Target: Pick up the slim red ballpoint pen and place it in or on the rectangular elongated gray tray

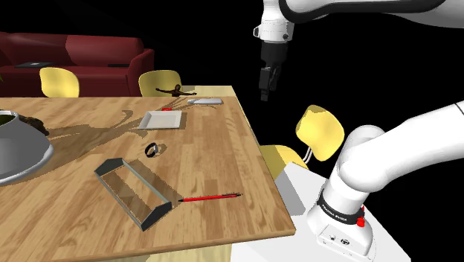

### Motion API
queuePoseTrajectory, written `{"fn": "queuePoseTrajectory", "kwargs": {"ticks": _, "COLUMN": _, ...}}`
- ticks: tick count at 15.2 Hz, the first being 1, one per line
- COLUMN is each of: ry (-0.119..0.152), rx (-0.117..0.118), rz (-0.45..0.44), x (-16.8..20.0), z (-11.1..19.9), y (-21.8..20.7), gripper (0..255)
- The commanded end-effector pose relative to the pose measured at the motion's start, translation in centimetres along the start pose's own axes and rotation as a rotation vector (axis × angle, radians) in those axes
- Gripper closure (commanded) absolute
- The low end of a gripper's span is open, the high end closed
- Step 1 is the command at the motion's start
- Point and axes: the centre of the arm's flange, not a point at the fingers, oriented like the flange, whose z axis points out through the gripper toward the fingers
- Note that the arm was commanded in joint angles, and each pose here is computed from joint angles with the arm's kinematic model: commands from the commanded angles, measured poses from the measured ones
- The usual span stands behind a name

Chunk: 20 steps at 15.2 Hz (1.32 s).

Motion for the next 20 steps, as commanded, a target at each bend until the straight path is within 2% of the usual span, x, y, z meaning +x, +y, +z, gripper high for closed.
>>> {"fn": "queuePoseTrajectory", "kwargs": {"ticks": 1, "ry": 0.000, "rx": 0.000, "rz": 0.000, "x": 0.0, "z": 0.0, "y": 0.0, "gripper": 0}}
{"fn": "queuePoseTrajectory", "kwargs": {"ticks": 11, "ry": -0.001, "rx": 0.034, "rz": -0.260, "x": 2.0, "z": 8.5, "y": -9.4, "gripper": 0}}
{"fn": "queuePoseTrajectory", "kwargs": {"ticks": 20, "ry": -0.002, "rx": 0.065, "rz": -0.494, "x": 1.6, "z": 15.9, "y": -18.2, "gripper": 0}}
